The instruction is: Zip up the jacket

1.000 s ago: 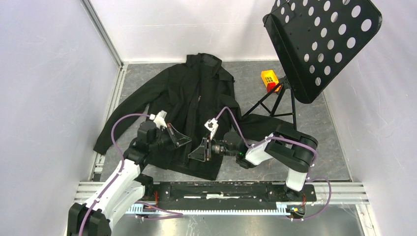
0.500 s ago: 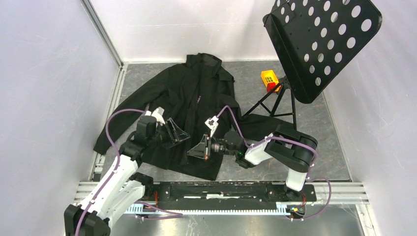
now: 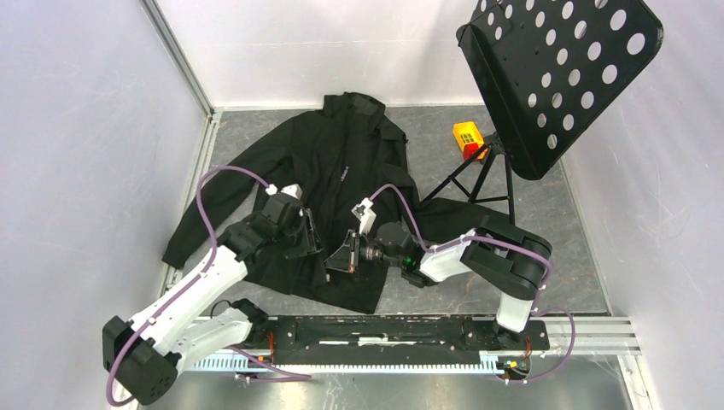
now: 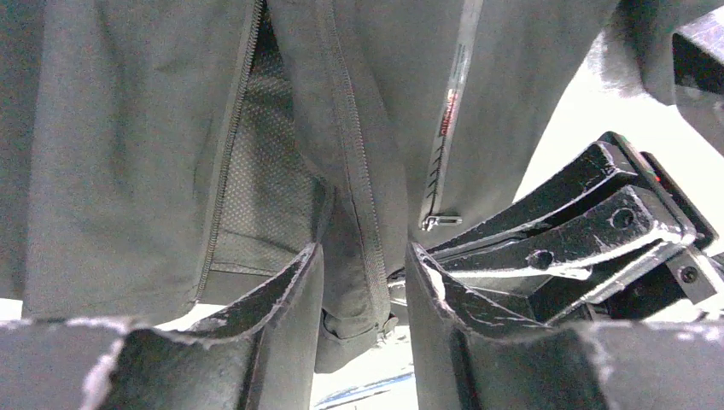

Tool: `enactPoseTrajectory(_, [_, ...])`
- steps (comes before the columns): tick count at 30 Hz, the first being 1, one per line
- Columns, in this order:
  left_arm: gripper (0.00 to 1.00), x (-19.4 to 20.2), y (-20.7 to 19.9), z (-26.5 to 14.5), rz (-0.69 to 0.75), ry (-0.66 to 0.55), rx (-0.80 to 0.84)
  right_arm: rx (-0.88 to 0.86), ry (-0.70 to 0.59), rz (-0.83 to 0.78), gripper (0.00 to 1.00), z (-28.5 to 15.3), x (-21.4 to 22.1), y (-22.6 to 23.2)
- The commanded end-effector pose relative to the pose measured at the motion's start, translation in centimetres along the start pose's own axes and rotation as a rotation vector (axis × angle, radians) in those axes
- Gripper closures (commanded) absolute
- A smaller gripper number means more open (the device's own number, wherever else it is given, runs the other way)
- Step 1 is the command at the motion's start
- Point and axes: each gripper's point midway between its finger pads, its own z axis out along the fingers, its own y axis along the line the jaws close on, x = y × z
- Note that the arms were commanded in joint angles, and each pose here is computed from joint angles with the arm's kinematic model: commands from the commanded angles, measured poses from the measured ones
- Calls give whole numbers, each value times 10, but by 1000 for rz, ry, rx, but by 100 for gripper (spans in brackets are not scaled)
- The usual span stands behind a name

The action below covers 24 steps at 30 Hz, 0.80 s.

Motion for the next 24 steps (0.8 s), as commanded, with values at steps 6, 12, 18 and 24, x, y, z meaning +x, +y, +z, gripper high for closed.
enactPoseTrajectory(6, [60, -4, -5, 7, 116, -17, -110, 13, -60, -41, 100, 3, -22, 13])
enactPoseTrajectory(12, [59, 3, -8, 15, 150, 5, -133, 13, -62, -51, 100, 3, -23, 16])
enactPoseTrajectory(18, [61, 2, -12, 16, 162, -2, -141, 19, -62, -68, 100, 1, -22, 21])
enactPoseTrajectory(24, [63, 3, -20, 12, 152, 12, -99, 70, -84, -117, 100, -8, -27, 27])
